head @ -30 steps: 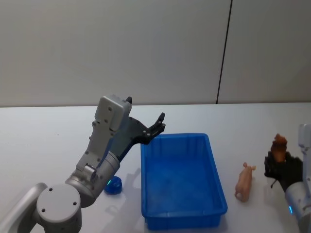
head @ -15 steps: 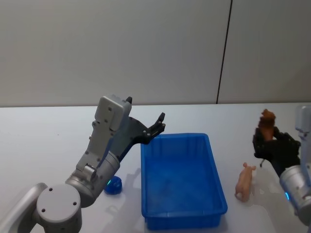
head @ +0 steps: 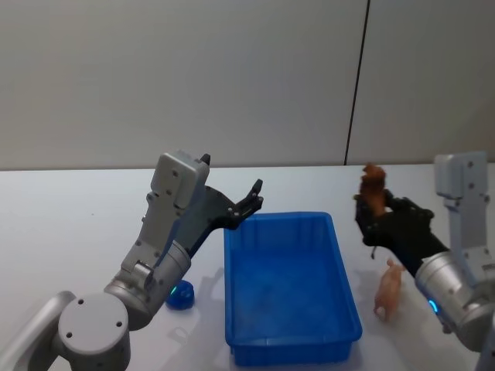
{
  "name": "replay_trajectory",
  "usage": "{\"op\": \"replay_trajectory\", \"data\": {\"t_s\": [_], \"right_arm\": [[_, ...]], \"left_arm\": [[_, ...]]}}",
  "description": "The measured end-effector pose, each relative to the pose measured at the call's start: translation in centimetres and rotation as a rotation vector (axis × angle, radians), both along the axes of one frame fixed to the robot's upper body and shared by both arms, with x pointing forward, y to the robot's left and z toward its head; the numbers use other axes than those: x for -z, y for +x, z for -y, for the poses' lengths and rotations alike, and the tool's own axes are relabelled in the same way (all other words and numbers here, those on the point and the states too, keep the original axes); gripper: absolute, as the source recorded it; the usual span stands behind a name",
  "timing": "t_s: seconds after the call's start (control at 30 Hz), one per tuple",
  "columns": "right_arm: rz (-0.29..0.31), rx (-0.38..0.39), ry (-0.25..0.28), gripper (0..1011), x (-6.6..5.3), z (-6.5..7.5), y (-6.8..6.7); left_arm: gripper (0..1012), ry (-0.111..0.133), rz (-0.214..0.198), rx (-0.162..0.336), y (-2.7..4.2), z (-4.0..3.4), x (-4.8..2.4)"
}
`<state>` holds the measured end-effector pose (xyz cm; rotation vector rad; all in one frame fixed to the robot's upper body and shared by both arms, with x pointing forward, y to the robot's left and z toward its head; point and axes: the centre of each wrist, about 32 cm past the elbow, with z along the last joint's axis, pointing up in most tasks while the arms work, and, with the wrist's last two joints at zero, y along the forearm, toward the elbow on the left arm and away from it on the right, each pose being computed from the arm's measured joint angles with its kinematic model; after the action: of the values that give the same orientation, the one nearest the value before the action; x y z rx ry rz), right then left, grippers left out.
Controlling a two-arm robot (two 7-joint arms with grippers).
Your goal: Pick up the two dolls from the table and place them into the box.
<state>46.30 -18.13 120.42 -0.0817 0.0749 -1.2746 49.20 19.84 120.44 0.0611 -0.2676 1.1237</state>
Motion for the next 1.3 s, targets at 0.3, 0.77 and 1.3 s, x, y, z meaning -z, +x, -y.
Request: {"op": "replay_trajectory", "data": {"t_s": [0.3,0.77,1.3], "right_arm": [[-0.036,-0.144,0.009,393,-0.4,-1.2,0.5],[-0.141,-0.365,0.0,565,0.2,-3.7,2.2],[-0.208,-0.498,-0.015,1001,0.8,-5.5,3.7]], "left_arm": [[1001,0.0,0.0,0.0,0.0,0.0,0.0],[1001,0.0,0.0,0.0,0.0,0.0,0.0],[1001,0.0,0.0,0.0,0.0,0.0,0.0]]}}
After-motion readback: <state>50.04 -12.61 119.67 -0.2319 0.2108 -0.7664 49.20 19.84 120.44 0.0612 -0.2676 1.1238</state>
